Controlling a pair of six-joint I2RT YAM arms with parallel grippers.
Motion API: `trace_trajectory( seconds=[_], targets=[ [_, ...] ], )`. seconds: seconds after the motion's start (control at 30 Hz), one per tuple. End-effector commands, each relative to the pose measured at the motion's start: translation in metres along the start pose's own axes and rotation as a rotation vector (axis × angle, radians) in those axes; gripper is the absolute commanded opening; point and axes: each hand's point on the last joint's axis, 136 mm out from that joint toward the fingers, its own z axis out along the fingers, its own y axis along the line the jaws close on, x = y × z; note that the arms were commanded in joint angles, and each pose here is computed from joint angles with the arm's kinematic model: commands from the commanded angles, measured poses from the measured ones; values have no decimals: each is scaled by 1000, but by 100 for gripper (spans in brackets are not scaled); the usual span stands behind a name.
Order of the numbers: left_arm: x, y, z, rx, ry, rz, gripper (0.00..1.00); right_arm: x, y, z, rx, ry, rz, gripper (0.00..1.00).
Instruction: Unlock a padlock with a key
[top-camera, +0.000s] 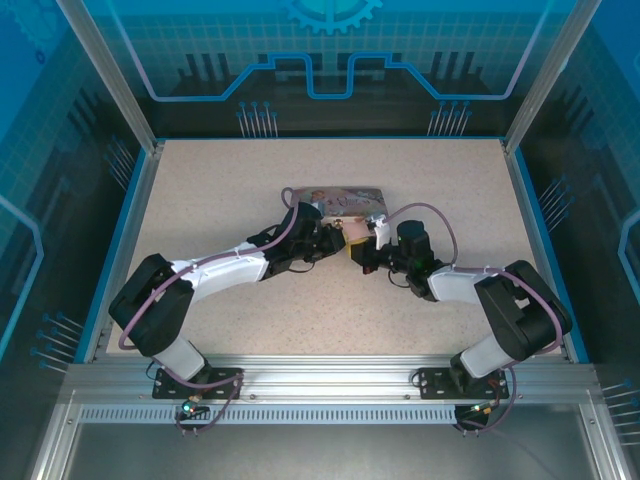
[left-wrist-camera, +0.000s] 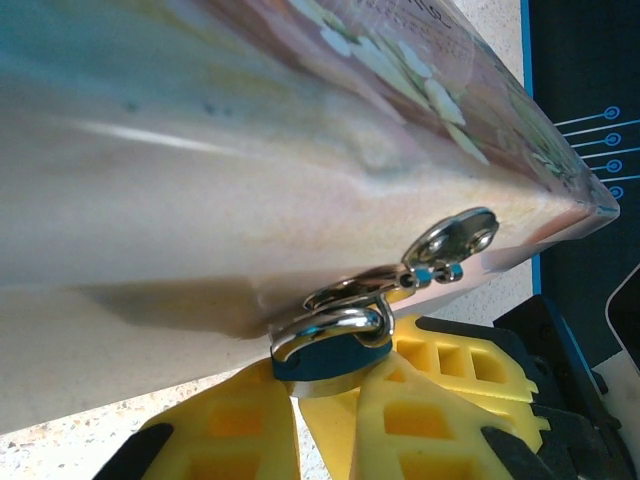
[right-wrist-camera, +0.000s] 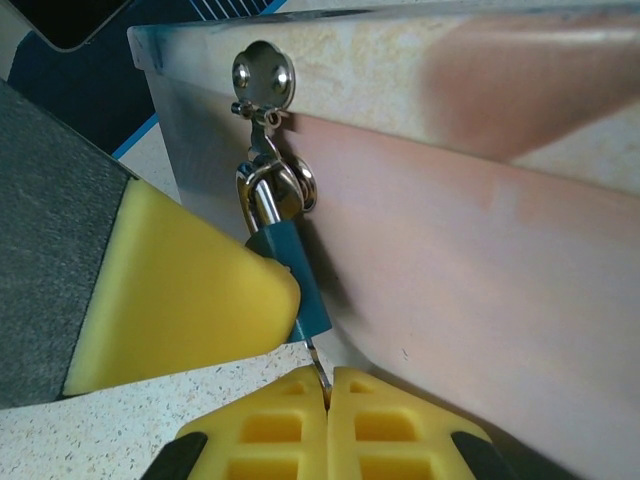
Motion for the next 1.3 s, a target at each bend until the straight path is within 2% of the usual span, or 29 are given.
trace_trajectory(
  seconds=[0.0,0.13,0.2,0.37,0.53,0.63,0.87,1.07,1.13,1.27],
  targets=[
    [14,-18,7,69,50,32,10,-24,40,1,-126,-64,-82,0],
    [12,-16,6,62,37,36,23,-20,34,3,-105,-52,-69,0],
    [12,-14,6,55,33,36,32,-17,31,5,-91,-31,-60,0],
    [14,-1,6,20,20,26,49,3,21,7,-52,36,3,0],
    [21,12,6,0,23,5,58,33,18,11,-25,103,80,0],
    [24,19,3,-10,17,-4,63,37,19,9,-3,134,109,0],
    [25,30,-18,-13,-29,-23,81,51,20,3,26,180,218,0],
    [34,44,-46,3,-60,-73,85,60,29,6,28,212,276,0],
    [41,52,-51,16,-60,-118,80,66,34,7,31,229,288,0],
    [56,58,-51,98,-41,-218,62,79,42,10,37,267,329,0]
  ],
)
